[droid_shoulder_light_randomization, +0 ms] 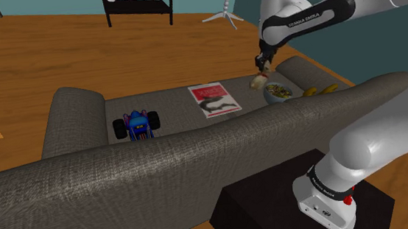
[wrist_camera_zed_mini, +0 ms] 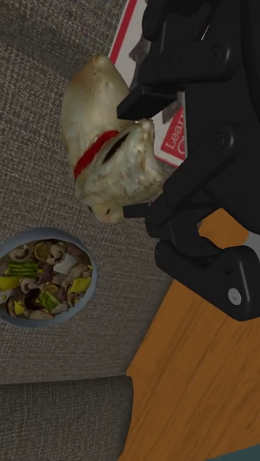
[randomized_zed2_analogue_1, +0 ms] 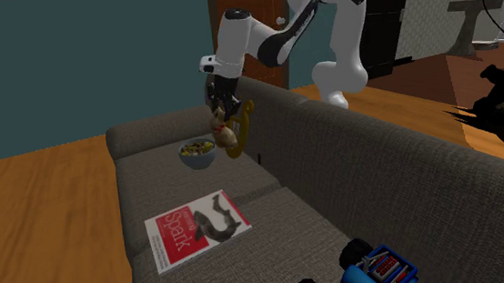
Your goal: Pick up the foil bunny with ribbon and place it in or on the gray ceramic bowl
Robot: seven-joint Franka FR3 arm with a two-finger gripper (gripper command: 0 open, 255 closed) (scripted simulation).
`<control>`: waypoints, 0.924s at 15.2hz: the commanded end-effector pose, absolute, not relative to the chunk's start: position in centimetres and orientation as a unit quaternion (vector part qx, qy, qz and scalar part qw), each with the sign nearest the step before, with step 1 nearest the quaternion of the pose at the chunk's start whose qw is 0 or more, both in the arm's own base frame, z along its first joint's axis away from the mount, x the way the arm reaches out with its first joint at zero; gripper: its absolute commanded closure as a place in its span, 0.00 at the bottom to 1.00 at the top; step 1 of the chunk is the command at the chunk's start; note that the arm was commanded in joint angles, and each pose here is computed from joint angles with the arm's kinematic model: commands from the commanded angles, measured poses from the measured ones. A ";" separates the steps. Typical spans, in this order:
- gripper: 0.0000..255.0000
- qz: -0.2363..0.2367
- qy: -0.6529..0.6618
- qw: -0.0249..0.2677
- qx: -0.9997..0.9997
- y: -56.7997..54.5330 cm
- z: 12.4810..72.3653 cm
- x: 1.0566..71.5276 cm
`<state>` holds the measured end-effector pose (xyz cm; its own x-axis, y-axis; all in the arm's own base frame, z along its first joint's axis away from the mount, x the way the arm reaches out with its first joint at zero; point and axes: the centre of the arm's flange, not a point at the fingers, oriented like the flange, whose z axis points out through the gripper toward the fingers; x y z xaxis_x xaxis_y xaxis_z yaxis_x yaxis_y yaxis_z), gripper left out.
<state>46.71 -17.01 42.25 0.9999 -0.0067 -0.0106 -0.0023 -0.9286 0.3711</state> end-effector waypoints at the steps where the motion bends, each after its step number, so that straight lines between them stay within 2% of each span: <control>1: 1.00 -0.006 -0.002 0.189 0.982 -19.7 42.6 46.3; 14: 1.00 -0.006 -0.002 0.189 0.982 -36.3 45.4 43.4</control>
